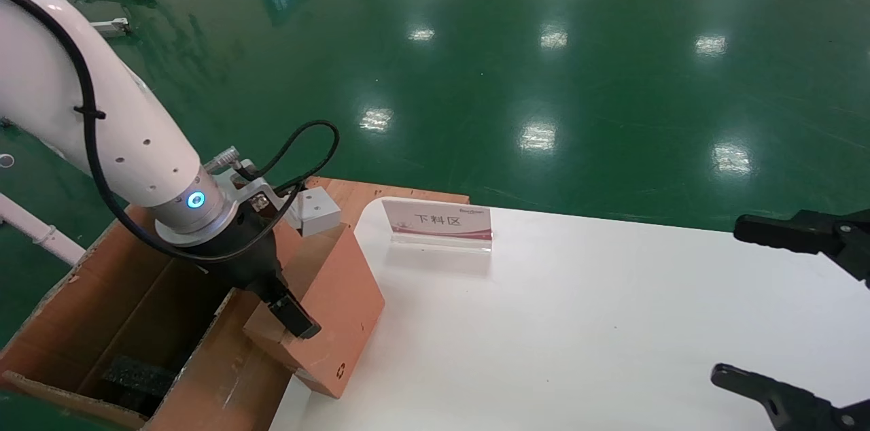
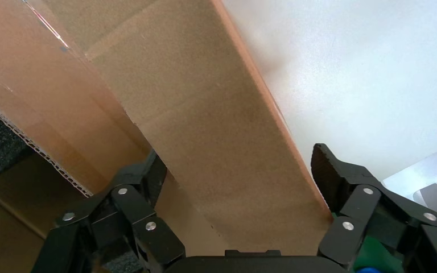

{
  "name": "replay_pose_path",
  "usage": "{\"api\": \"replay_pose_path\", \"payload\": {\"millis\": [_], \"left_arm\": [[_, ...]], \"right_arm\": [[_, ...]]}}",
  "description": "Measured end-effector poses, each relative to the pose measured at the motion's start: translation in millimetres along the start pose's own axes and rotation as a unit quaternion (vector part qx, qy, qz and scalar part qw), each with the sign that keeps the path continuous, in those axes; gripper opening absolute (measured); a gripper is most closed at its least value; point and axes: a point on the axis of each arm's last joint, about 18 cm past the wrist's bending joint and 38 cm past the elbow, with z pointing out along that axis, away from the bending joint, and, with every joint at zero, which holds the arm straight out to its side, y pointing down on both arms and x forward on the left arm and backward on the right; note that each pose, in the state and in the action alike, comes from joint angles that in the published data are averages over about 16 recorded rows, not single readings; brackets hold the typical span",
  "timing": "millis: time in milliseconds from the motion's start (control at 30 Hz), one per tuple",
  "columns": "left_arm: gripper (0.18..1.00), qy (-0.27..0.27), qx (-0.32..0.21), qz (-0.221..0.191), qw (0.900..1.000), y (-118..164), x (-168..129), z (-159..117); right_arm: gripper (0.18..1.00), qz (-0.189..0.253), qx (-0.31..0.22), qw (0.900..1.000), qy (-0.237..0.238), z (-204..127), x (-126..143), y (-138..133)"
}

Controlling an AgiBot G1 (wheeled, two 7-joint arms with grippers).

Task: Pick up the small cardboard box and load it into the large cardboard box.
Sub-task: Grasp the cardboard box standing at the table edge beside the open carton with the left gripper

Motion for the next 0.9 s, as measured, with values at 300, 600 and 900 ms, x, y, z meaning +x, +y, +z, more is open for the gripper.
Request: {"api": "replay_pose_path", "payload": {"millis": [300,600,900], "left_arm": [[0.857,0.000,0.000,0.000,1.0000,0,0,0],[0.677,0.000,0.000,0.000,1.0000,0,0,-1],[0.507,0.001,0.019,0.004,0.9998,-6,-2,-13]], "right_arm": [[0.841,0.000,0.000,1.000,0.000,0,0,0],[0.661,0.000,0.000,1.000,0.000,0,0,0],[0.449,0.000,0.000,1.000,0.000,0,0,0]]}}
